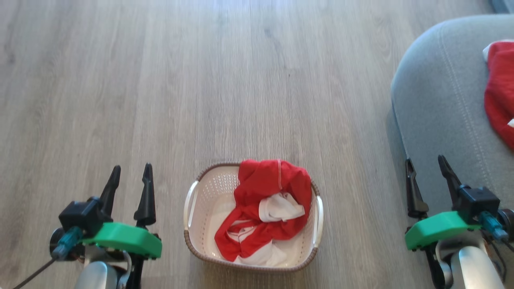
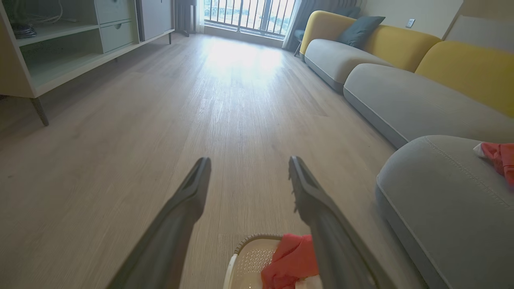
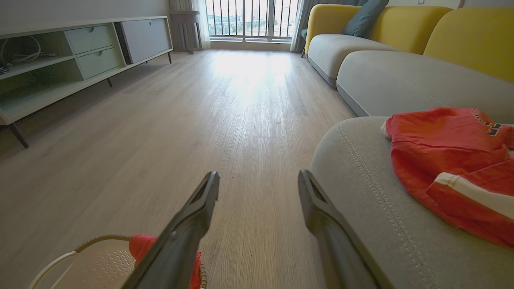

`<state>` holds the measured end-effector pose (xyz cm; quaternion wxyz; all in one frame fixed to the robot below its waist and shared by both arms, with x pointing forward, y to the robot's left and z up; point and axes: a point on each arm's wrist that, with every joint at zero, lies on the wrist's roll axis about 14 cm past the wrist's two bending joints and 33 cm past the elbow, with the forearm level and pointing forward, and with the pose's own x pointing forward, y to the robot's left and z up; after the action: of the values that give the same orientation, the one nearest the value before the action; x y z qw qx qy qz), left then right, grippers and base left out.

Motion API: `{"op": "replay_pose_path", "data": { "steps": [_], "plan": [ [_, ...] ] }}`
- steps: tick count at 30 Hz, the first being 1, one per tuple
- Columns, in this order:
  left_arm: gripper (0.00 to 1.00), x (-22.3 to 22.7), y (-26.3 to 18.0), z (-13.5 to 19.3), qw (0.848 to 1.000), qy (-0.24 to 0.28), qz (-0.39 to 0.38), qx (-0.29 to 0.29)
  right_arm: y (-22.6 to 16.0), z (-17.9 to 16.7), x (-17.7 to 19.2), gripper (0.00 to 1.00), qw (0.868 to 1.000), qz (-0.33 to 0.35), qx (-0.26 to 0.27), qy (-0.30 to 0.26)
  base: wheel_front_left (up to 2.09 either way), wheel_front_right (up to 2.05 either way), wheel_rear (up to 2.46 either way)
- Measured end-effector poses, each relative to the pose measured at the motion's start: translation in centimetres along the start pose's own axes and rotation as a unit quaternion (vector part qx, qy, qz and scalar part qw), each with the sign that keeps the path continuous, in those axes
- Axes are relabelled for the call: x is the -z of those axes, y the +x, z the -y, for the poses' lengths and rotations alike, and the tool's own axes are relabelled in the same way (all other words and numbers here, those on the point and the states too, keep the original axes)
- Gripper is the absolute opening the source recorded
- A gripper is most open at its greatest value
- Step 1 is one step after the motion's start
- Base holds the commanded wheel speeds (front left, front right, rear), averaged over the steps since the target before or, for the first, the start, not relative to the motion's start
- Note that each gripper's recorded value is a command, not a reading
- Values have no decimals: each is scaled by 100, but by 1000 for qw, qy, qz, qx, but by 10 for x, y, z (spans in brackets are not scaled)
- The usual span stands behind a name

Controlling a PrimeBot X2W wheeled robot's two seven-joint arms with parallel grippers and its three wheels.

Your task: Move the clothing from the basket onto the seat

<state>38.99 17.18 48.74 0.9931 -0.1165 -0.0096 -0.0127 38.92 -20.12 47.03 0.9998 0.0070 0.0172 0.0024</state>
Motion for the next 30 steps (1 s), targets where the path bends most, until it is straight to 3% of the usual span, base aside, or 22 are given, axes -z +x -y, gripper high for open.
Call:
{"op": "replay_pose_path", "data": {
  "steps": [30],
  "plan": [
    [100,3,-4,11,1000,-12,-4,22,-14,9,-8,100,1000,10,13,-1,0,0,0]
  ]
}}
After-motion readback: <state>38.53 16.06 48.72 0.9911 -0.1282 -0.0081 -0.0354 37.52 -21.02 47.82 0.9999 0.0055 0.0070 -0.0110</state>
